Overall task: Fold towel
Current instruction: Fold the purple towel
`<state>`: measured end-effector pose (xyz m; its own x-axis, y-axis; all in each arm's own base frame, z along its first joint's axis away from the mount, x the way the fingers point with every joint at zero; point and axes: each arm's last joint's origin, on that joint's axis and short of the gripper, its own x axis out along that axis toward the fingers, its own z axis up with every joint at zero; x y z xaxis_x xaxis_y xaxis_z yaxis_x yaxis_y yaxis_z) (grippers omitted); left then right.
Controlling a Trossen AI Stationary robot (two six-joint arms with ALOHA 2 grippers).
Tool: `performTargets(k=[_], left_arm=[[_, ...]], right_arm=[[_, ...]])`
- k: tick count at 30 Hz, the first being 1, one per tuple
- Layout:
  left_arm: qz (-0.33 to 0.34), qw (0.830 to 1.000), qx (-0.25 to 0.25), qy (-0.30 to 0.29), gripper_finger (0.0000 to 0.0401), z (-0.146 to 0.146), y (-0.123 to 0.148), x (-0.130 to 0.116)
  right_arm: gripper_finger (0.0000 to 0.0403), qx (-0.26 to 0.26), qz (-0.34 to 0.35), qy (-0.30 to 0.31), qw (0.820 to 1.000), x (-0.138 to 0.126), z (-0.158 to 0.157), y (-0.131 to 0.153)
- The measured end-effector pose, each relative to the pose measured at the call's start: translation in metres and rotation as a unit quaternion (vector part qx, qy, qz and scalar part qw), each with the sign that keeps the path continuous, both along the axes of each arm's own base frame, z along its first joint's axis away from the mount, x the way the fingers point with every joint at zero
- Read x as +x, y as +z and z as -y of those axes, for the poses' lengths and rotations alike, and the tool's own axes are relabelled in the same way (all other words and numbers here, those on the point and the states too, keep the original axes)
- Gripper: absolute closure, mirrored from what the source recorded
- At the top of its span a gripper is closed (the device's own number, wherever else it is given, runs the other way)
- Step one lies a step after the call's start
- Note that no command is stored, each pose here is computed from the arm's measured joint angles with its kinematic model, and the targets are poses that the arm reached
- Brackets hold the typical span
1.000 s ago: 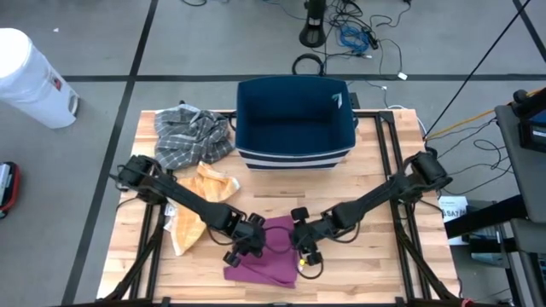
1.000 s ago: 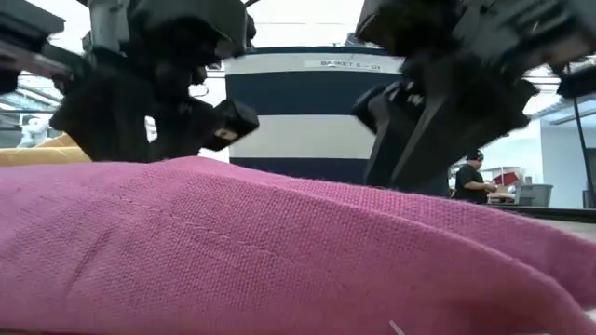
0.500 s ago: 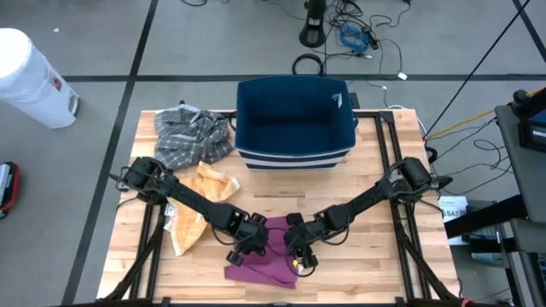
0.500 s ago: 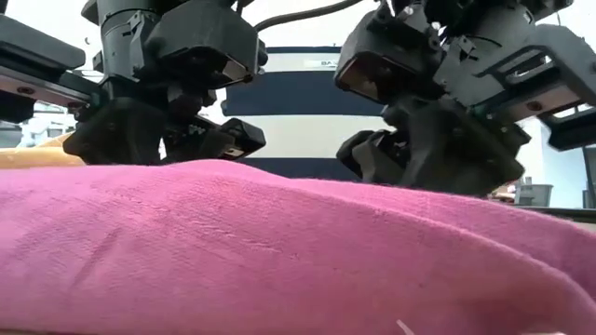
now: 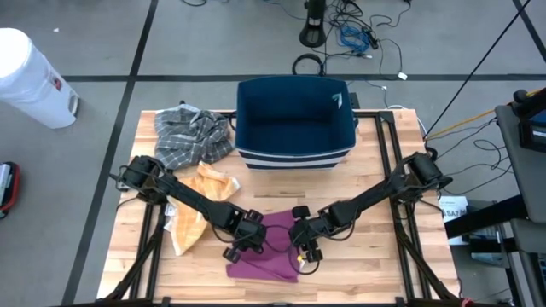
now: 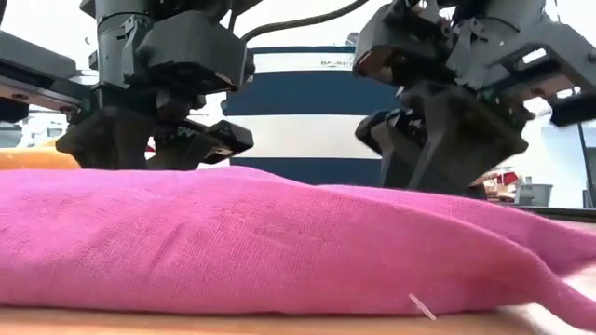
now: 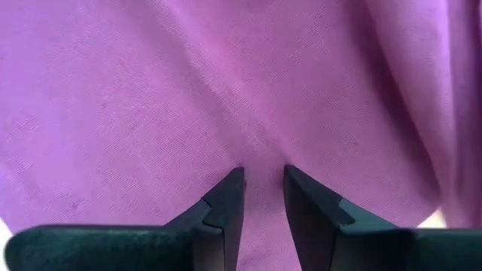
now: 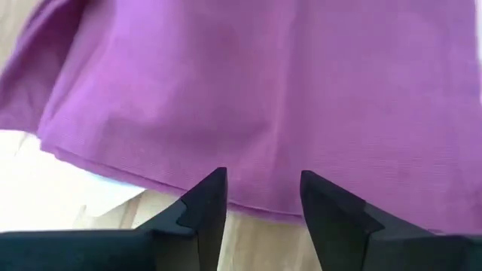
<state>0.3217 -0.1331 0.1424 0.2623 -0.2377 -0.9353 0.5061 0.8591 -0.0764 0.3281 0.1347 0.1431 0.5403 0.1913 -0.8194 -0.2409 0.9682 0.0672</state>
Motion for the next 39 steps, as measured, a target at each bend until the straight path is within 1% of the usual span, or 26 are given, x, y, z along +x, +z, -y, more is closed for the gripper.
performTargets(k=[5,11,16,20,23,29,31,34,39], left_arm=[[0.019,1.000,-0.005,0.002,0.0299,-0.003,0.010,0.000],[0.044,0.999,-0.008,0.000,0.0299,-0.005,0.021,0.001],[0.046,0.999,-0.010,-0.003,0.0299,-0.004,0.023,0.000],[0.051,0.998,-0.030,-0.008,0.0299,-0.001,0.024,0.001],[0.061,0.997,-0.037,-0.003,0.0299,0.000,0.025,0.003],[0.059,0.997,-0.041,0.008,0.0297,0.000,0.026,0.003],[0.059,0.997,-0.042,0.012,0.0287,0.000,0.026,0.003],[0.060,0.997,-0.041,0.021,0.0258,0.000,0.026,0.004],[0.062,0.997,-0.031,0.040,0.0200,-0.001,0.026,0.004]], right_arm=[[0.0248,0.004,0.025,-0.002,1.000,0.001,0.000,0.010],[0.0248,0.005,0.057,0.004,0.998,0.006,-0.002,0.013],[0.0248,0.001,0.045,0.004,0.999,0.007,-0.002,0.004],[0.0248,0.000,0.038,0.005,0.999,0.008,-0.003,-0.002],[0.0248,-0.001,0.038,0.003,0.999,0.010,-0.003,-0.007],[0.0248,-0.008,0.023,0.000,1.000,0.012,-0.003,-0.021],[0.0248,-0.009,0.022,-0.004,1.000,0.013,-0.002,-0.022],[0.0252,-0.023,0.022,-0.014,0.999,0.012,-0.001,-0.023],[0.0285,-0.038,0.004,-0.016,0.999,0.010,0.001,-0.024]])
